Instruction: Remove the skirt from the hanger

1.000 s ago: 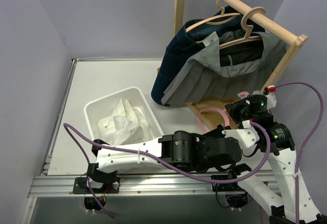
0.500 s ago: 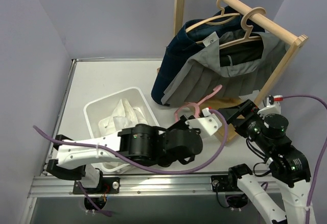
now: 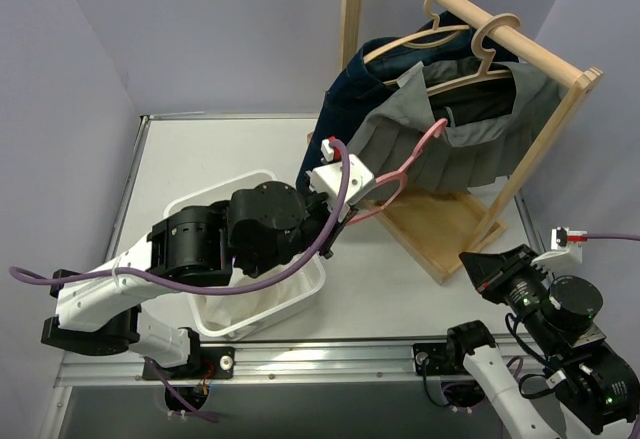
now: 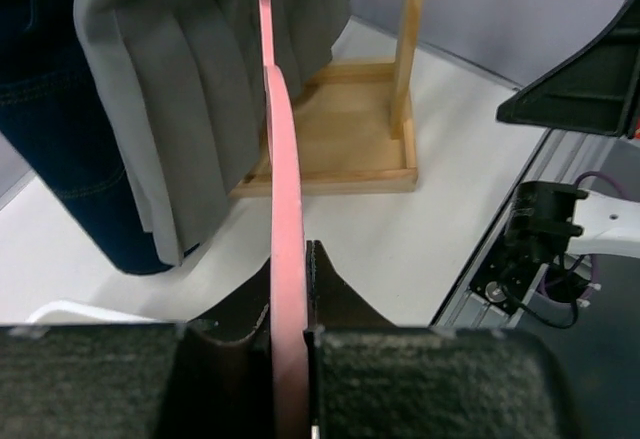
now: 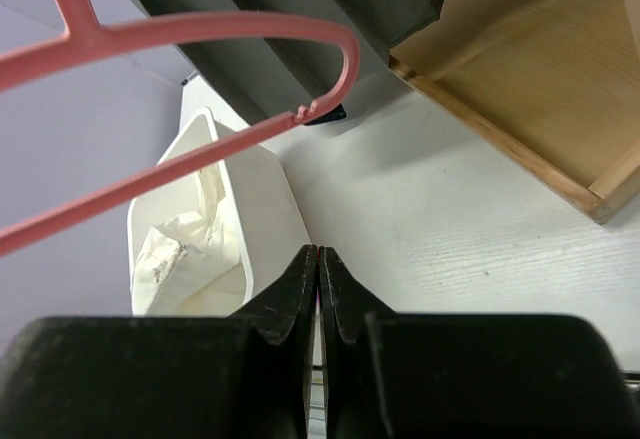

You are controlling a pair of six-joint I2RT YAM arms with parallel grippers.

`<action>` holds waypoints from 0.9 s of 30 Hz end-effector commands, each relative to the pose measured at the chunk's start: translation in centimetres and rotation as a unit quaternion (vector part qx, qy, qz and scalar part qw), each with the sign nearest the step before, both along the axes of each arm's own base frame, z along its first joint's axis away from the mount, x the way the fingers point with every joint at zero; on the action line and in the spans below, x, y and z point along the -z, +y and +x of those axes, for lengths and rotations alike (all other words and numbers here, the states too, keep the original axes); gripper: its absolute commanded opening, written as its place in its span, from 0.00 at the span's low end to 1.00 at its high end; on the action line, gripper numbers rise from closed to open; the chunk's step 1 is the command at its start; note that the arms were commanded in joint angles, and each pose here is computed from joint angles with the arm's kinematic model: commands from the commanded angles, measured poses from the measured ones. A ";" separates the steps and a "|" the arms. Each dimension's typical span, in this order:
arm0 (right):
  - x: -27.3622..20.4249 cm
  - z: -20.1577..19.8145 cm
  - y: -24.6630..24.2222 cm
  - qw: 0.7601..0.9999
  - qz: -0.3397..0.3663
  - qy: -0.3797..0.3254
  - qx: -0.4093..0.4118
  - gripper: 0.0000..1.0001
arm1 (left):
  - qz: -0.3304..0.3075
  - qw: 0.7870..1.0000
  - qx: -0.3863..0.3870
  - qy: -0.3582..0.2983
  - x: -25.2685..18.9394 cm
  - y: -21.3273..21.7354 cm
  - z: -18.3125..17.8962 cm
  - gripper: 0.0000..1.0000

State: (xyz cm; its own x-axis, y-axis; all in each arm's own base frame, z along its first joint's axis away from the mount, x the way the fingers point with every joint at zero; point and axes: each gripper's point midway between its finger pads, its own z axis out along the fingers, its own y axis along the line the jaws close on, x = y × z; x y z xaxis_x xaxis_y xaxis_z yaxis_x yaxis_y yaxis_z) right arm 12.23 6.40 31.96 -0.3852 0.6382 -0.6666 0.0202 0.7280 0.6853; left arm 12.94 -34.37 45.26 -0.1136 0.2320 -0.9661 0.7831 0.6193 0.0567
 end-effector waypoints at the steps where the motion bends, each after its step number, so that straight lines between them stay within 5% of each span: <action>1: 0.2 -0.6 -0.3 1.000 -0.017 0.002 -0.005 0.00 | -0.085 0.994 0.062 -0.011 -5.1 -2.1 -0.9 0.02; 19: -1.3 0.1 -0.4 0.999 -0.032 0.001 -0.004 0.00 | -0.182 0.972 0.114 -0.094 -14.4 -6.7 0.9 0.02; 27: -3.8 -0.3 -1.3 0.999 -0.038 -0.017 0.016 0.00 | -0.207 0.967 0.138 -0.059 -13.8 -8.9 2.9 0.02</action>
State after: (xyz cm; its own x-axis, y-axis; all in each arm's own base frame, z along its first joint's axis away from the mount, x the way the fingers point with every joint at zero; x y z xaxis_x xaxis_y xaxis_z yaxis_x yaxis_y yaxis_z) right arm 11.72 5.62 35.21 -0.3544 0.6117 -0.7072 0.0061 0.7578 0.6524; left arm 15.41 -42.88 57.19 0.0353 -0.0810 -0.9961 0.9052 0.4250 -0.0025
